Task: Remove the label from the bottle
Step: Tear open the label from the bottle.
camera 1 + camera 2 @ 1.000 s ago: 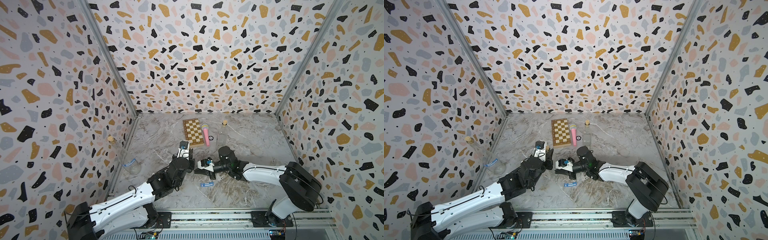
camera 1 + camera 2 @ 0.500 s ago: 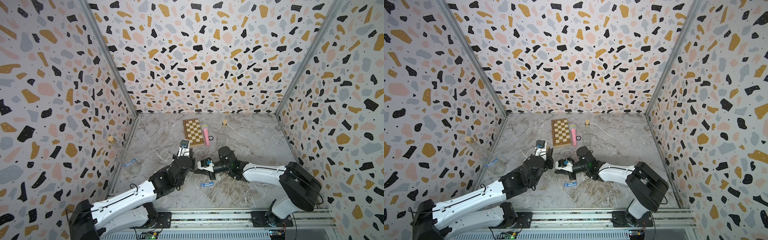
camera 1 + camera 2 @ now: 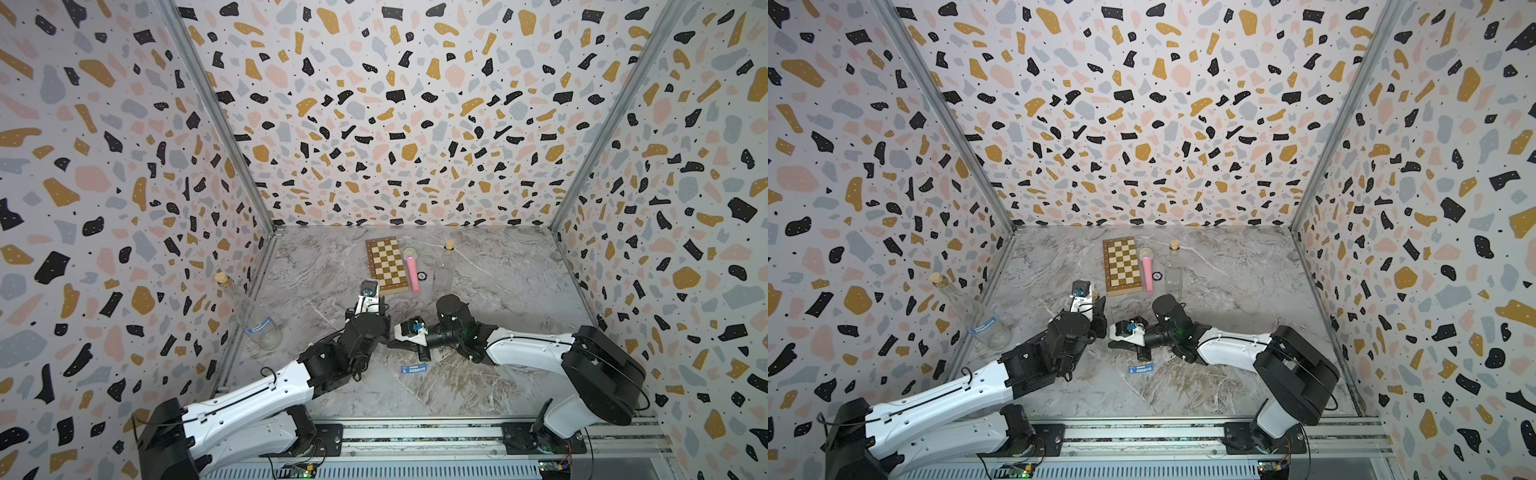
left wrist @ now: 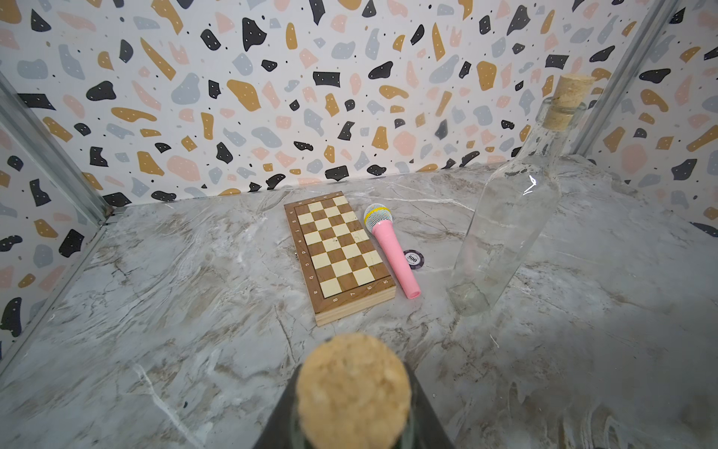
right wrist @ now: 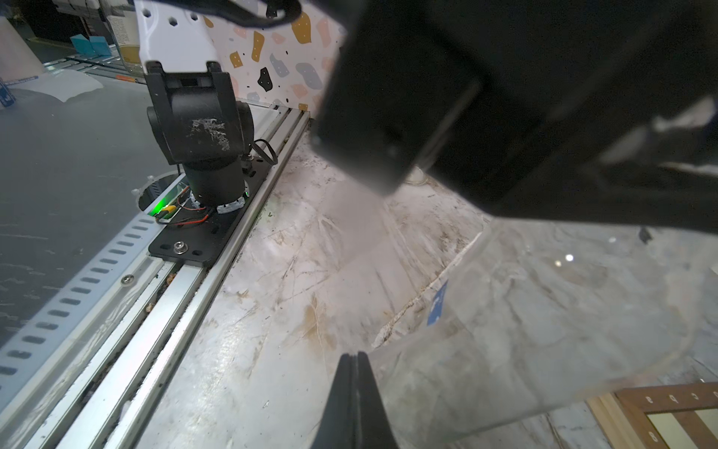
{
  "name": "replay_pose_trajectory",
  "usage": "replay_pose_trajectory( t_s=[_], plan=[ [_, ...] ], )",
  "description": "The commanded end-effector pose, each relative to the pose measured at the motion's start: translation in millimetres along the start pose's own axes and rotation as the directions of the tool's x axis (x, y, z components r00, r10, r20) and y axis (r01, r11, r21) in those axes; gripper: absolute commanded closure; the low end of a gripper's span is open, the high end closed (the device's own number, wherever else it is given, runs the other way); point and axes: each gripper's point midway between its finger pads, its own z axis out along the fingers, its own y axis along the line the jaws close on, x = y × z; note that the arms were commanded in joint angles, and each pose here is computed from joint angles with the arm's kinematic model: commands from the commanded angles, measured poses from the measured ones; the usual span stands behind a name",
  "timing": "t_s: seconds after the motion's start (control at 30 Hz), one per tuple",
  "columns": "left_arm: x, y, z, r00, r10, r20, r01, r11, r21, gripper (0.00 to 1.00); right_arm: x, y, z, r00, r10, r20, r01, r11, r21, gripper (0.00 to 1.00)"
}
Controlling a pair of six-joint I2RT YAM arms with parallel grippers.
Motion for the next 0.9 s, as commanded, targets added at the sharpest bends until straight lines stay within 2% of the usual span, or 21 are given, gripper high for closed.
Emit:
replay_pose_trajectory(
  t_s=[0.0,0.4,0.5,0.67,0.8,0.87],
  plan=[
    [-25.3,0.3,-3.6,0.997,-0.054,0.059,0.055,0.998,-0.012,1.00,-14.7,6.3,-2.3,0.999,-0.024,0.034,0.024,1.000,-0.008,1.00],
    [-24.0,0.3,-3.7,0.997,-0.054,0.057,0.055,0.998,-0.013,1.00,-24.2,17.4,-2.3,0.999,-0.007,0.032,0.009,0.999,-0.053,0.99],
    [-24.2,0.3,-4.1,0.997,-0.054,0.057,0.054,0.998,-0.011,1.00,-37.2,24.6,-11.6,0.999,-0.016,0.043,0.018,0.999,-0.037,0.83],
    [-24.6,1.6,-5.3,0.997,-0.057,0.061,0.058,0.998,-0.015,1.00,-50.6,21.5,-33.5,0.998,-0.027,0.062,0.022,0.997,0.075,0.69],
    [-27.3,4.9,-6.8,0.995,-0.074,0.071,0.076,0.997,-0.029,1.00,-39.3,-1.1,-43.3,0.999,0.003,0.052,-0.015,0.969,0.246,0.57],
    [-29.3,7.2,-7.4,0.993,-0.088,0.076,0.092,0.995,-0.043,1.00,-36.8,-2.8,-42.3,0.997,0.017,0.070,-0.035,0.965,0.258,0.54]
  ],
)
